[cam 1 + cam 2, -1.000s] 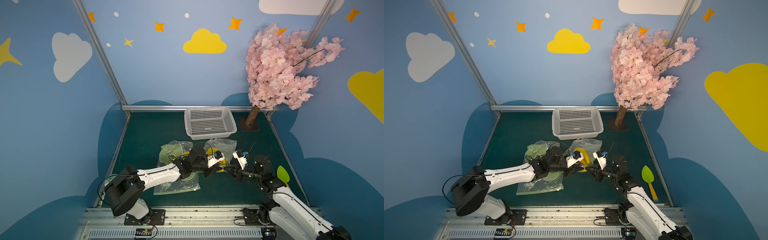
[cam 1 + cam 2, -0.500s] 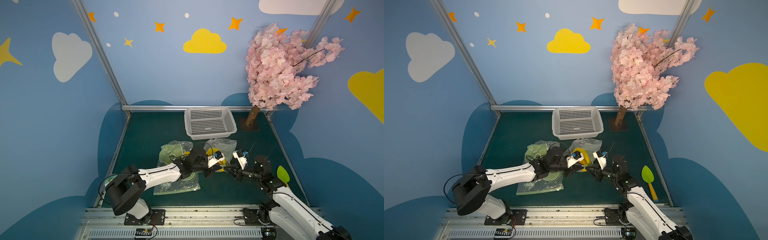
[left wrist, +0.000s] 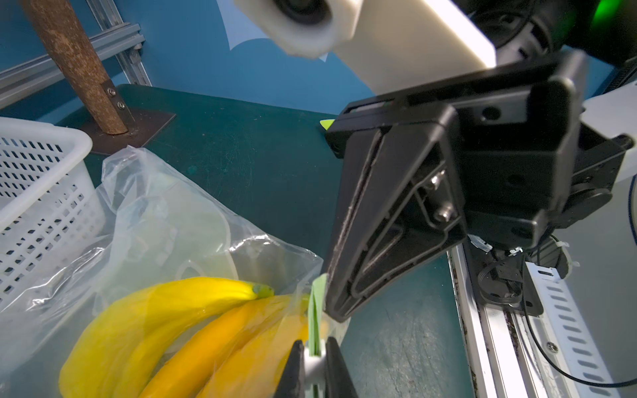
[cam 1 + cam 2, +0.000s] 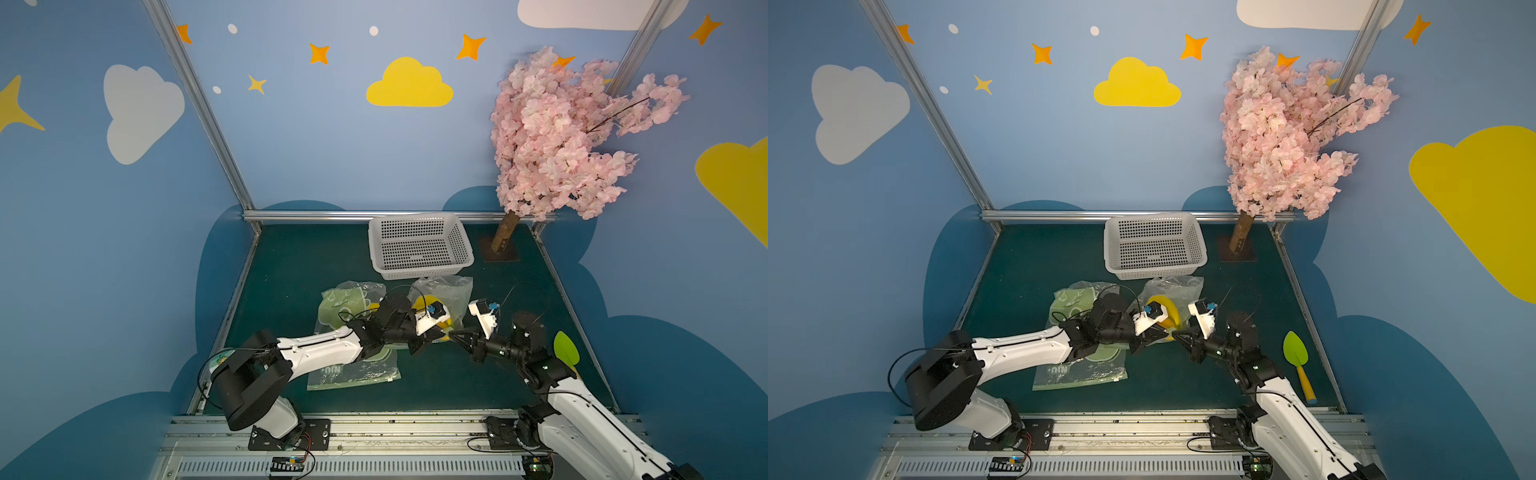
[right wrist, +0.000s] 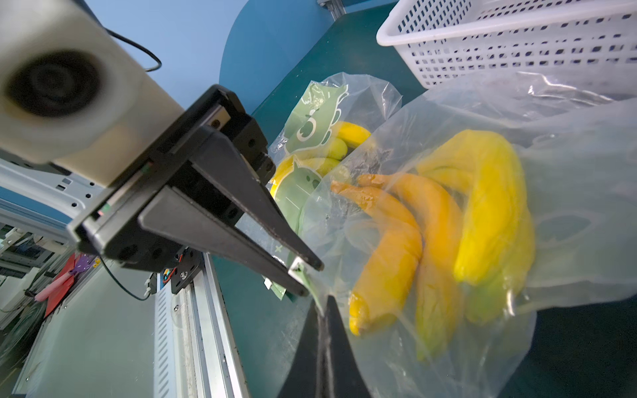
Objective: Open the zip-top bag and take out the banana
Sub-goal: Unzip the zipper on the zipper food storage bag.
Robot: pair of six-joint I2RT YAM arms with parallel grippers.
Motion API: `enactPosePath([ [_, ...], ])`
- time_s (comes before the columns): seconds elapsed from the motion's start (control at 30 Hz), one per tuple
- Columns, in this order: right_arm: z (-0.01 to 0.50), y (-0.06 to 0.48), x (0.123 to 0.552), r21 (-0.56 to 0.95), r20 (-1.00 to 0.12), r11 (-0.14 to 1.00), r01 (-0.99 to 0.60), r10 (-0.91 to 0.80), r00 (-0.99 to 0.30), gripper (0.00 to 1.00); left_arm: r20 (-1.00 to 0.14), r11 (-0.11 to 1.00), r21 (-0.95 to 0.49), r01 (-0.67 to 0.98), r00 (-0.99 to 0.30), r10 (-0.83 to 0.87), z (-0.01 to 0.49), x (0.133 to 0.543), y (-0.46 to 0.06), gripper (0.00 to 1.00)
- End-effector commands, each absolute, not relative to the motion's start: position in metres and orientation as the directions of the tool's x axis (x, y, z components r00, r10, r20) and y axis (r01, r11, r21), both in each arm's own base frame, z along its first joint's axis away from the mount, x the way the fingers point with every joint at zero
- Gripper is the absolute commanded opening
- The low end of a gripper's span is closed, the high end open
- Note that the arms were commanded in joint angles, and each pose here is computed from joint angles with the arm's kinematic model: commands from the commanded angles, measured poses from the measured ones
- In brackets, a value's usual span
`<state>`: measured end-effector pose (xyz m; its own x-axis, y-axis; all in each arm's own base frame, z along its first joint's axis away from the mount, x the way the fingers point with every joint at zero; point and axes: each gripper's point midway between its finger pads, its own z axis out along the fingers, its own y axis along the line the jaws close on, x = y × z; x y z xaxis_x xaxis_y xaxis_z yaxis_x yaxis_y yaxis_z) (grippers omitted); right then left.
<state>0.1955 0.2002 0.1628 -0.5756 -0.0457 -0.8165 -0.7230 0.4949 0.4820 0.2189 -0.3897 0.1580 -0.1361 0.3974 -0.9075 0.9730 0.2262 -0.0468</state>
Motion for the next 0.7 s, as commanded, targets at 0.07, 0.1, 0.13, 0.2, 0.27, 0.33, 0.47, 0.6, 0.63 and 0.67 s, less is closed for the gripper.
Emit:
enactPosePath([
  [0.07, 0.176, 0.198, 0.199, 0.457, -0.845, 0.506, -0.731, -0.009, -0.535, 0.00, -0.885, 0.234, -0.067, 0.970, -0.166, 0.435, 0.138, 0.217, -0.384, 0.15],
  [0.1, 0.176, 0.199, 0.198, 0.461, -0.843, 0.502, -0.732, -0.009, -0.537, 0.00, -0.886, 0.236, -0.066, 0.970, -0.166, 0.434, 0.139, 0.217, -0.385, 0.14],
  [0.13, 0.175, 0.199, 0.198, 0.463, -0.842, 0.498, -0.733, -0.011, -0.539, 0.00, -0.887, 0.237, -0.066, 0.969, -0.166, 0.432, 0.139, 0.218, -0.385, 0.14],
  [0.2, 0.174, 0.199, 0.198, 0.467, -0.839, 0.498, -0.731, -0.011, -0.544, 0.00, -0.888, 0.238, -0.066, 0.969, -0.166, 0.429, 0.139, 0.219, -0.385, 0.15],
  [0.27, 0.174, 0.198, 0.198, 0.464, -0.841, 0.504, -0.729, -0.008, -0.541, 0.00, -0.887, 0.240, -0.066, 0.968, -0.167, 0.431, 0.139, 0.219, -0.384, 0.15],
  [0.33, 0.175, 0.197, 0.199, 0.459, -0.844, 0.511, -0.727, -0.006, -0.537, 0.00, -0.886, 0.246, -0.061, 0.967, -0.166, 0.433, 0.138, 0.219, -0.383, 0.15],
  [0.47, 0.174, 0.198, 0.199, 0.459, -0.841, 0.510, -0.727, -0.015, -0.542, 0.00, -0.892, 0.261, -0.049, 0.964, -0.160, 0.423, 0.142, 0.219, -0.379, 0.19],
  [0.6, 0.171, 0.199, 0.200, 0.469, -0.833, 0.507, -0.723, -0.020, -0.554, 0.00, -0.909, 0.277, -0.027, 0.961, -0.139, 0.393, 0.155, 0.222, -0.379, 0.25],
  [0.63, 0.170, 0.199, 0.200, 0.471, -0.831, 0.508, -0.721, -0.019, -0.556, 0.00, -0.913, 0.283, -0.016, 0.959, -0.129, 0.387, 0.159, 0.223, -0.378, 0.26],
  [0.67, 0.170, 0.199, 0.200, 0.472, -0.830, 0.508, -0.720, -0.018, -0.557, 0.00, -0.916, 0.290, -0.004, 0.957, -0.120, 0.384, 0.162, 0.225, -0.378, 0.29],
])
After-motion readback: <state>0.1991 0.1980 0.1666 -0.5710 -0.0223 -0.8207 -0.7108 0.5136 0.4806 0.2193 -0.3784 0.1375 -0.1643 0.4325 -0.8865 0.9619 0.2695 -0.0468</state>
